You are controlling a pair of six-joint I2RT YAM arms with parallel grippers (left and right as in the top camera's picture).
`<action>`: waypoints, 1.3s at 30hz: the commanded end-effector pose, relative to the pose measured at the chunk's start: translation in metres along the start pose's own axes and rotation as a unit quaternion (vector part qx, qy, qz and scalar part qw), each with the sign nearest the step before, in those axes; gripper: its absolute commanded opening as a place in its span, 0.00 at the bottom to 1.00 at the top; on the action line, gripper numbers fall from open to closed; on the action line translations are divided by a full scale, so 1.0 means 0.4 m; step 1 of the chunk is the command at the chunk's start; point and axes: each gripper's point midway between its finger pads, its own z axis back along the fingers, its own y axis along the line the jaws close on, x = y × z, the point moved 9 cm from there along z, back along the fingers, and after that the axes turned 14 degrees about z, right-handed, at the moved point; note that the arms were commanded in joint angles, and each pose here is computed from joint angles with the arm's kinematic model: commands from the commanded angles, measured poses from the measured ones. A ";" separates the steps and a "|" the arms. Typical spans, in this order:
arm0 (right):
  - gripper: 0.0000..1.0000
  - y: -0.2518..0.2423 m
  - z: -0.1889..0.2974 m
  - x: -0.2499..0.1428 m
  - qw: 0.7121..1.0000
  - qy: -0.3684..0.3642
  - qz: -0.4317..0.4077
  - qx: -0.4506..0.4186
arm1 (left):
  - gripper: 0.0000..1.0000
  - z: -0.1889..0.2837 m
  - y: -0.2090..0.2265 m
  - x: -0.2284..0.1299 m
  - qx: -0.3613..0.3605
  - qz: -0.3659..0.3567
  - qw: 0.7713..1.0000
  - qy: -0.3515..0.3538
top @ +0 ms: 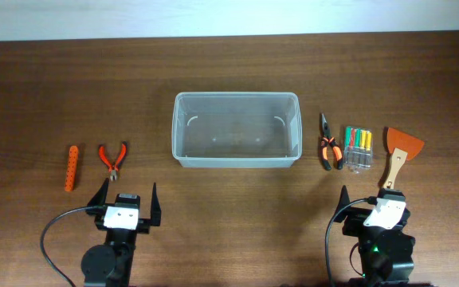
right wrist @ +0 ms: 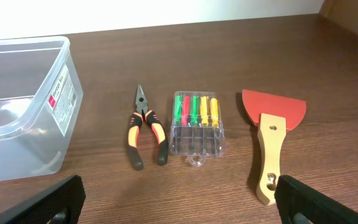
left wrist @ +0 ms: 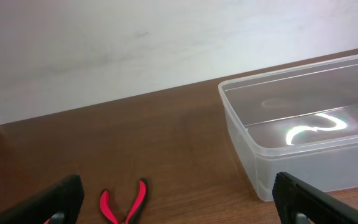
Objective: Pack container
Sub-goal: 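Raise both arms from rest and move the right gripper toward the scraper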
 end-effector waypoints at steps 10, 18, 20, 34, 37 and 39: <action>0.99 -0.004 -0.001 -0.004 1.000 0.000 -0.007 -0.009 | 0.99 0.000 -0.002 -0.003 -0.005 0.003 1.000 -0.001; 0.98 -0.004 -0.001 -0.004 1.000 0.000 -0.007 -0.009 | 0.99 0.001 -0.002 -0.002 -0.006 0.003 1.000 -0.002; 0.98 -0.004 -0.001 -0.004 1.000 0.000 -0.007 -0.009 | 0.99 0.001 -0.006 -0.003 -0.016 0.003 1.000 -0.001; 0.99 0.025 0.002 0.025 0.997 -0.041 -0.026 0.067 | 0.99 0.006 -0.033 0.004 -0.079 0.094 0.992 0.013; 0.98 0.037 0.005 0.035 0.993 -0.056 -0.031 0.101 | 0.99 0.014 -0.034 0.011 -0.076 0.096 0.992 0.030; 0.99 0.041 0.007 0.046 0.990 -0.069 -0.047 0.112 | 0.99 0.021 -0.030 0.026 -0.065 0.097 0.992 0.042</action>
